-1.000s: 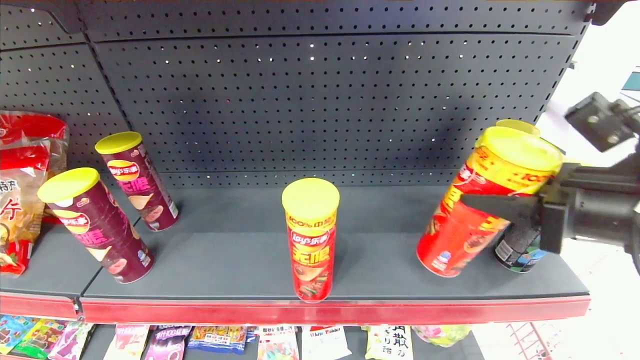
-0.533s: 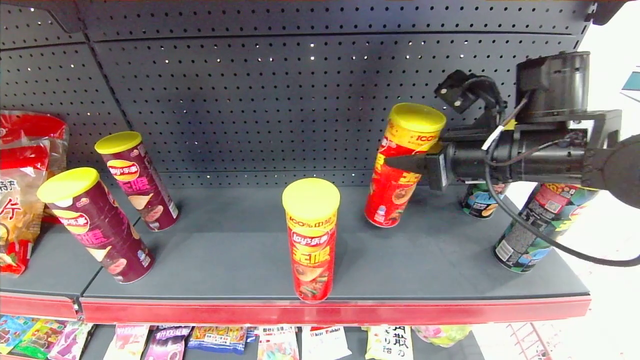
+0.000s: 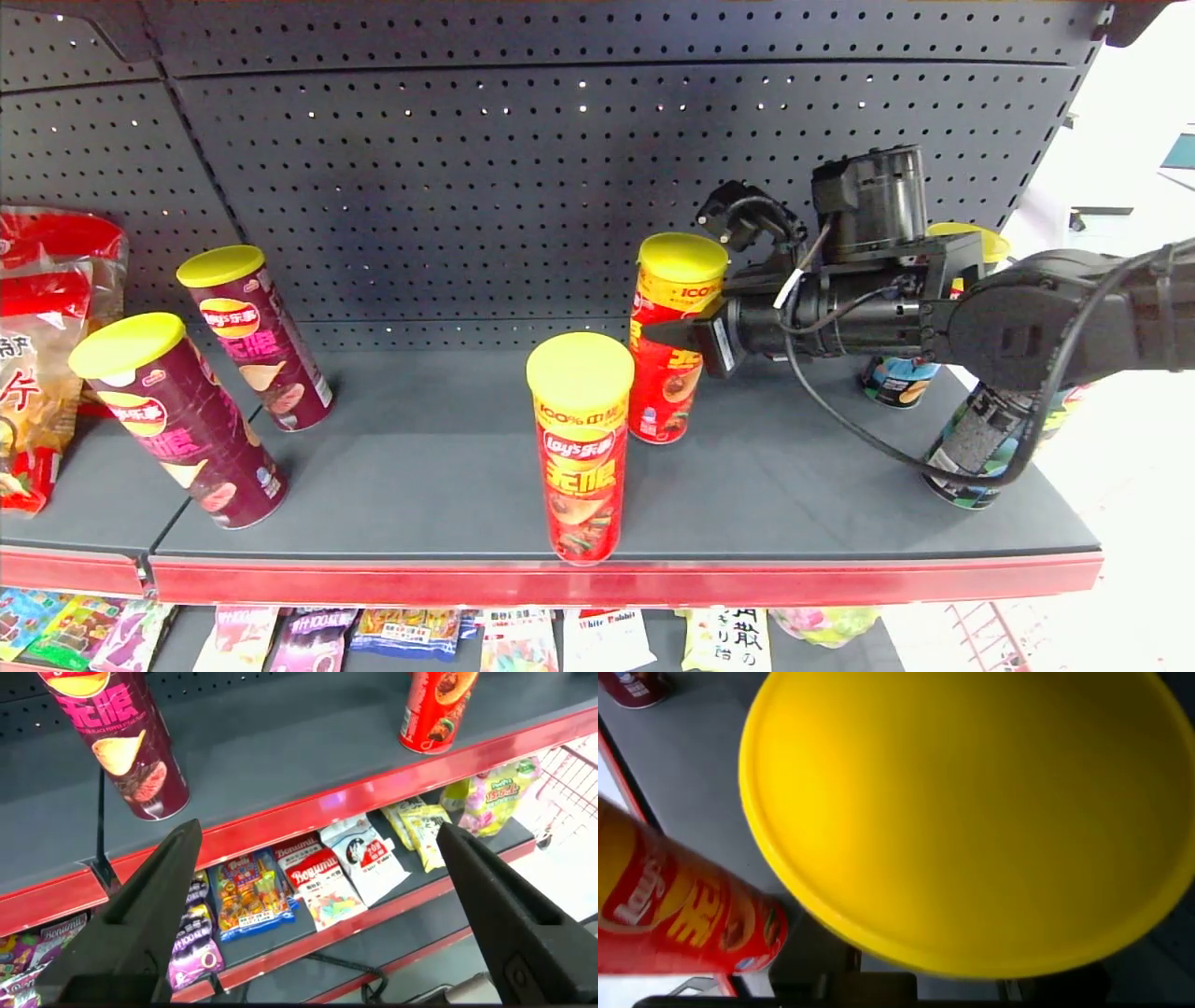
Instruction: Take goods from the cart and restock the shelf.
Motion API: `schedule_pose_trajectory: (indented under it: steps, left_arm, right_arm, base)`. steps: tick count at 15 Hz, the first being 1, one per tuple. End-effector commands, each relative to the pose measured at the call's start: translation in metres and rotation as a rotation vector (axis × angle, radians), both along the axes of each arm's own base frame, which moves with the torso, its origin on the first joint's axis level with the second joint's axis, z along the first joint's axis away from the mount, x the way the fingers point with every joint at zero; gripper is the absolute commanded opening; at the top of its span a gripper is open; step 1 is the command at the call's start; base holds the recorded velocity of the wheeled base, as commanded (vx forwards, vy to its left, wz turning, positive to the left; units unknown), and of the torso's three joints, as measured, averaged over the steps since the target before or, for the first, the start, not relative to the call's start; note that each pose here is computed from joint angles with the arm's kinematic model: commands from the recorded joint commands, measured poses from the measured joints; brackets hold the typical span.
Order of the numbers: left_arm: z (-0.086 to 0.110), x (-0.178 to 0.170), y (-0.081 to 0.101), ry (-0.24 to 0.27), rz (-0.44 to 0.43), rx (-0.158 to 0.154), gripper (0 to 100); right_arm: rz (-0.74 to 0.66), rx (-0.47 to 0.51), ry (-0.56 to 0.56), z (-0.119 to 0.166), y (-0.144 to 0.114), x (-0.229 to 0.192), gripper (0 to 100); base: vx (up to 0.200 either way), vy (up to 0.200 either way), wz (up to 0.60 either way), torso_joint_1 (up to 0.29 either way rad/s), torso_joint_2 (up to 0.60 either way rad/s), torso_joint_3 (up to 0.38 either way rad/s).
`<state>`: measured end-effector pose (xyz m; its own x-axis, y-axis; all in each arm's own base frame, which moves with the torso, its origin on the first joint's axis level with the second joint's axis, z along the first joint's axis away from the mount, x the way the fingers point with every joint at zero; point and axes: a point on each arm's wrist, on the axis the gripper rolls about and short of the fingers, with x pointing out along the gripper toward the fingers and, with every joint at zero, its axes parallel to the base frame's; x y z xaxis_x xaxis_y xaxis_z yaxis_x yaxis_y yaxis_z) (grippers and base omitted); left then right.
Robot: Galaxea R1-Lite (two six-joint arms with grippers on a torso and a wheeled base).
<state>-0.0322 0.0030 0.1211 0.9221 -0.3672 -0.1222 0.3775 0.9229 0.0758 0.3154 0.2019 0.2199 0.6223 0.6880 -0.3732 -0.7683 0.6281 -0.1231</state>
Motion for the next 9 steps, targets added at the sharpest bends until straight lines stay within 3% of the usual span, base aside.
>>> schedule_pose_trajectory:
  steps: [1,9]
  left_arm:
    - [0.000,0.001,0.000,0.006,0.000,0.002,100]
    - [-0.004,0.000,0.000,0.007,0.003,0.003,100]
  right_arm:
    - [0.007,-0.009,0.010,-0.009,0.011,0.010,0]
    - [0.029,-0.007,0.006,-0.018,0.033,0.024,0]
  base:
    - [0.000,0.000,0.00,0.000,0.00,0.000]
    - [0.000,0.000,0.00,0.000,0.00,0.000]
